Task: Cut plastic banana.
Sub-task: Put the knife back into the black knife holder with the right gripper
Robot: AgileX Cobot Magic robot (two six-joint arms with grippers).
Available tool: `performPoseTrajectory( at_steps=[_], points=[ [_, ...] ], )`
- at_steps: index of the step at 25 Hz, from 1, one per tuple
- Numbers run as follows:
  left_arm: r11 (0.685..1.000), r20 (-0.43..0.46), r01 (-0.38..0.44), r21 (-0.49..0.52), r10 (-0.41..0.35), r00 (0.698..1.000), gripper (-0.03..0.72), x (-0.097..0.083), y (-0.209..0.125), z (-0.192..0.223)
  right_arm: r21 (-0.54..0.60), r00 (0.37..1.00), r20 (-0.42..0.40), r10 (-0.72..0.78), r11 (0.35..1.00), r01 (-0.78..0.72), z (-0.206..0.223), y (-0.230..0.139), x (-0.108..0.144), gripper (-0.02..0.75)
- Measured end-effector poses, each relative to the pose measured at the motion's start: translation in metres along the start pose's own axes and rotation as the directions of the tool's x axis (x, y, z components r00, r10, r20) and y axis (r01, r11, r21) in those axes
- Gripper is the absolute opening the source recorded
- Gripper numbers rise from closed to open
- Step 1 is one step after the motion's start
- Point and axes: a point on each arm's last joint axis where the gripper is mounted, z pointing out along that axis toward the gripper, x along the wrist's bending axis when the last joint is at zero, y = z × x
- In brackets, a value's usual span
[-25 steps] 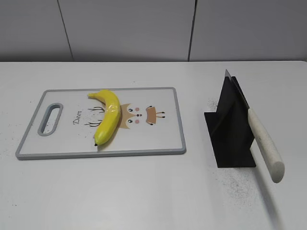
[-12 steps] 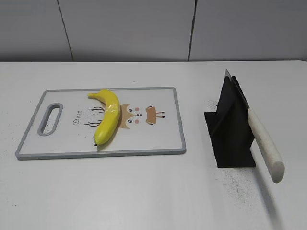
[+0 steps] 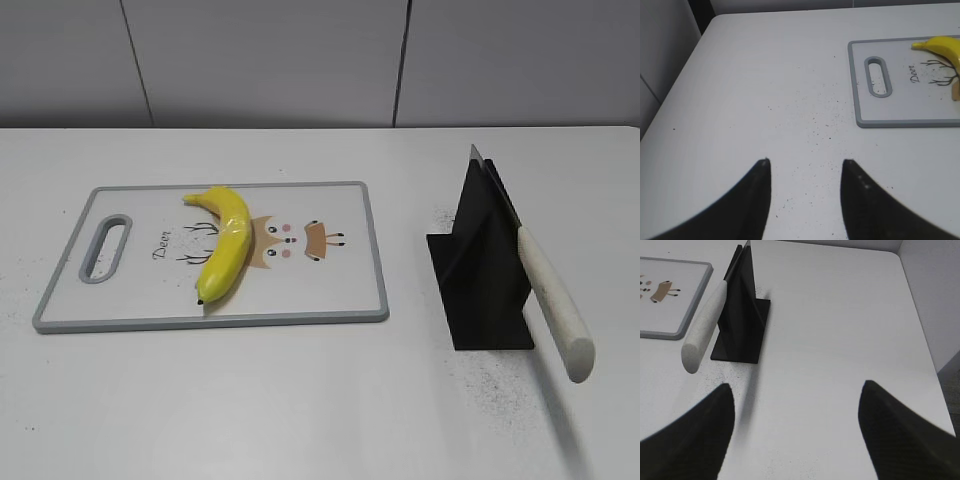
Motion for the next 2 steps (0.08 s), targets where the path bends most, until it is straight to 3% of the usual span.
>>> performPoseTrajectory(
  at_steps=[2],
  points=[
    [1.0,0.0,0.0,0.0,0.0,1.0,0.426,0.0,0.0,0.0,0.0,1.0,0.0,0.001,1.0,-0.001,0.0,0.0,0.0,0.584]
  ],
)
